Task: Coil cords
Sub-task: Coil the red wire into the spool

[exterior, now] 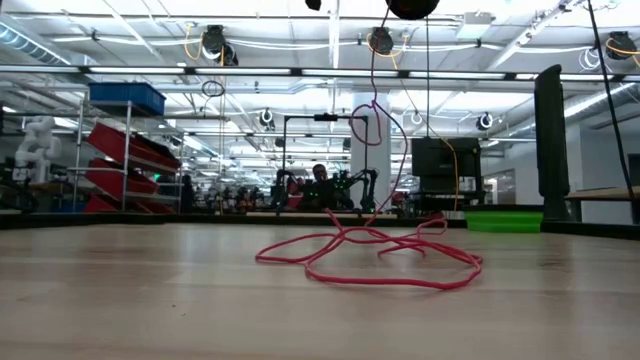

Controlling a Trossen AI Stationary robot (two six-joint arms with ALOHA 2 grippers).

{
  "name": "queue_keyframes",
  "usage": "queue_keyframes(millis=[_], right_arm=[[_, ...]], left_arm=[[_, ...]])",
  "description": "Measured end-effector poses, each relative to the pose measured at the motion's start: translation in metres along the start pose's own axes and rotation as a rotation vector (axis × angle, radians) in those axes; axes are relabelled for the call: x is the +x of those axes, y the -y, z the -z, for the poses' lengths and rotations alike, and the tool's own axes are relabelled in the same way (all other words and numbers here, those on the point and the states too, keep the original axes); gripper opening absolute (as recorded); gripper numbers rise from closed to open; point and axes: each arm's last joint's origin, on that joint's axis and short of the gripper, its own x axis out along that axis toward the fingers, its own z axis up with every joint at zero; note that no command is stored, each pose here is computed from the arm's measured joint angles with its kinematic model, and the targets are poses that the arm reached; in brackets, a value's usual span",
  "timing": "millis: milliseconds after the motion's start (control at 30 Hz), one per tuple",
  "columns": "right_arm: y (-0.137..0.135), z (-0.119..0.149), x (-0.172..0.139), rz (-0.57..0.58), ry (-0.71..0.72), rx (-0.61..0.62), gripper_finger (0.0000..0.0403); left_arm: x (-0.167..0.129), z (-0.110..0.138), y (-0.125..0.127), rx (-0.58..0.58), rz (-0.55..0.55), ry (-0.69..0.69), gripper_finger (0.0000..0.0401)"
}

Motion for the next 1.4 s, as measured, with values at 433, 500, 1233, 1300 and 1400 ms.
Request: queue_keyframes(millis=[433, 500, 1233, 1300, 1400], right_arm=[[-0.006, 0.000, -0.014, -0.010, 0.048, -0.017, 0.0121], [-0.006, 0.000, -0.014, -0.012, 0.051, -0.021, 0.0121], [-0.011, -0.009, -0.005, -0.008, 0.104, -0.103, 0.0121], [-0.011, -0.012, -0.005, -0.006, 0.135, -0.111, 0.0121], [-0.011, -0.017, -0.005, -0.006, 0.182, -0.116, 0.0121]], left_arm=[[-0.013, -0.010, -0.007, -0.044, -0.021, -0.023, 0.0002], [-0.013, -0.010, -0.007, -0.044, -0.006, -0.023, 0.0002], [-0.031, -0.029, -0.005, 0.010, 0.200, 0.043, 0.0002], [-0.032, -0.030, -0.006, 0.007, 0.199, 0.054, 0.0002], [-0.032, -0.031, -0.006, 0.007, 0.199, 0.055, 0.0001]])
